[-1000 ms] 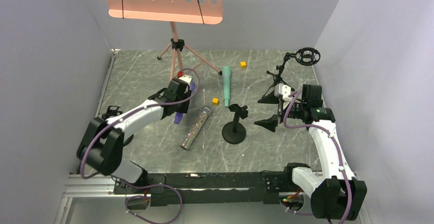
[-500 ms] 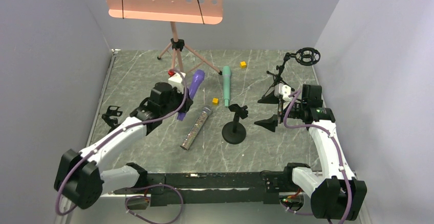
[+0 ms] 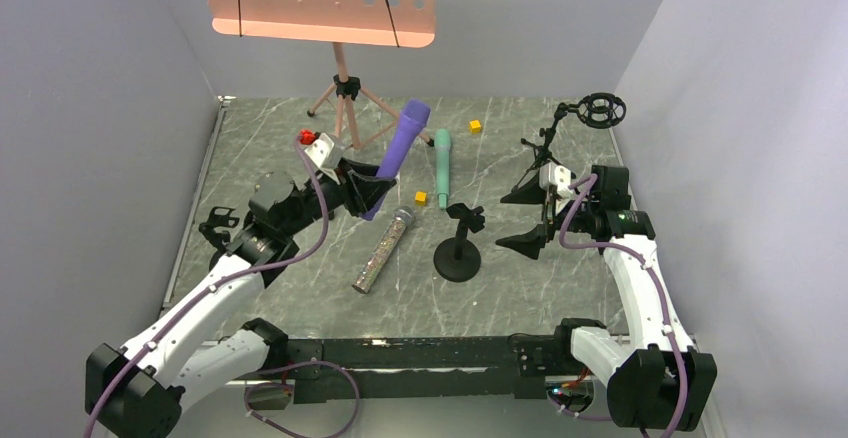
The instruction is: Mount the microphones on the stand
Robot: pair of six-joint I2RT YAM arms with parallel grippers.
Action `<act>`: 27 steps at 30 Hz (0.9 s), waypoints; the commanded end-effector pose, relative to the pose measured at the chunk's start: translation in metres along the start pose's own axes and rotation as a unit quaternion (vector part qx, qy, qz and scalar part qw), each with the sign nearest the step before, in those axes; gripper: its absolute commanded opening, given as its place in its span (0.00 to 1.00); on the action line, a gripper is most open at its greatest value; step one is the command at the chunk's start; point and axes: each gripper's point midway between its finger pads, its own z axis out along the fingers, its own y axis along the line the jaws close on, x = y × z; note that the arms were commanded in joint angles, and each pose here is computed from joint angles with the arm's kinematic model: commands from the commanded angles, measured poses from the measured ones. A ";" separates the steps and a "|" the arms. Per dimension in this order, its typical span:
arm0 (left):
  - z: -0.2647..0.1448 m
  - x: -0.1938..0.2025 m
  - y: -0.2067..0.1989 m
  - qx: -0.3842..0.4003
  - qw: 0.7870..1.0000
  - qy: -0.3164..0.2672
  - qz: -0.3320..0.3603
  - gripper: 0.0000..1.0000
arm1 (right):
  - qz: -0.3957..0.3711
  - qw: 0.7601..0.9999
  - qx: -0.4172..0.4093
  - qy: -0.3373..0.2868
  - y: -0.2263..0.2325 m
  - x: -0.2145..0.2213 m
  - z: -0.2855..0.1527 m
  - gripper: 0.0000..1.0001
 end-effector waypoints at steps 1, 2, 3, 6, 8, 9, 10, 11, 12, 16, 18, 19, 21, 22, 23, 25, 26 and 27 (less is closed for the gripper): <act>0.003 -0.017 -0.023 0.061 0.998 -0.034 -0.008 0.00 | -0.016 1.000 -0.013 -0.023 0.003 -0.019 0.000 1.00; 0.004 -0.019 -0.026 0.069 0.997 -0.036 -0.010 0.00 | -0.015 0.999 -0.015 -0.025 0.003 -0.020 0.000 1.00; 0.005 -0.020 -0.030 0.077 0.996 -0.036 -0.012 0.00 | -0.014 0.999 -0.016 -0.027 0.004 -0.021 0.000 1.00; 0.008 -0.025 -0.041 0.100 0.994 -0.039 -0.015 0.00 | -0.012 0.999 -0.021 -0.033 0.006 -0.023 0.000 1.00; 0.011 -0.028 -0.050 0.115 0.992 -0.040 -0.016 0.00 | -0.010 0.999 -0.025 -0.038 0.007 -0.026 0.000 1.00; 0.013 -0.028 -0.054 0.121 0.992 -0.039 -0.016 0.00 | -0.010 0.999 -0.027 -0.040 0.008 -0.027 0.000 1.00; 0.015 -0.028 -0.058 0.128 0.991 -0.037 -0.016 0.00 | -0.009 0.999 -0.028 -0.041 0.008 -0.027 0.000 1.00; 0.017 -0.027 -0.063 0.135 0.990 -0.033 -0.016 0.00 | -0.009 0.999 -0.029 -0.042 0.009 -0.028 0.000 1.00; 0.020 -0.027 -0.067 0.141 0.989 -0.031 -0.015 0.00 | -0.007 0.999 -0.030 -0.043 0.009 -0.029 0.000 1.00; 0.030 -0.025 -0.083 0.166 0.986 -0.025 -0.019 0.00 | 0.014 0.996 -0.058 -0.069 0.015 -0.041 0.001 1.00; 0.035 -0.026 -0.090 0.180 0.983 -0.024 -0.025 0.00 | 0.035 0.991 -0.095 -0.084 0.019 -0.065 0.002 1.00; 0.037 -0.027 -0.093 0.187 0.982 -0.024 -0.027 0.00 | 0.036 0.991 -0.100 -0.084 0.018 -0.077 0.003 1.00; 0.041 -0.033 -0.099 0.198 0.979 -0.031 -0.034 0.00 | 0.036 0.991 -0.099 -0.082 0.014 -0.102 0.002 1.00; 0.042 -0.033 -0.102 0.204 0.978 -0.033 -0.038 0.00 | 0.042 0.991 -0.100 -0.083 0.011 -0.113 0.001 1.00; 0.043 -0.035 -0.105 0.208 0.976 -0.038 -0.041 0.00 | 0.050 0.990 -0.103 -0.085 0.009 -0.124 -0.001 1.00; 0.045 -0.037 -0.113 0.220 0.973 -0.044 -0.046 0.00 | 0.068 0.988 -0.107 -0.090 0.005 -0.138 -0.002 1.00; 0.047 -0.037 -0.116 0.224 0.972 -0.045 -0.050 0.00 | 0.077 0.987 -0.105 -0.092 0.003 -0.141 -0.002 1.00; 0.047 -0.038 -0.119 0.227 0.971 -0.048 -0.054 0.00 | 0.089 0.986 -0.104 -0.094 0.001 -0.145 -0.002 1.00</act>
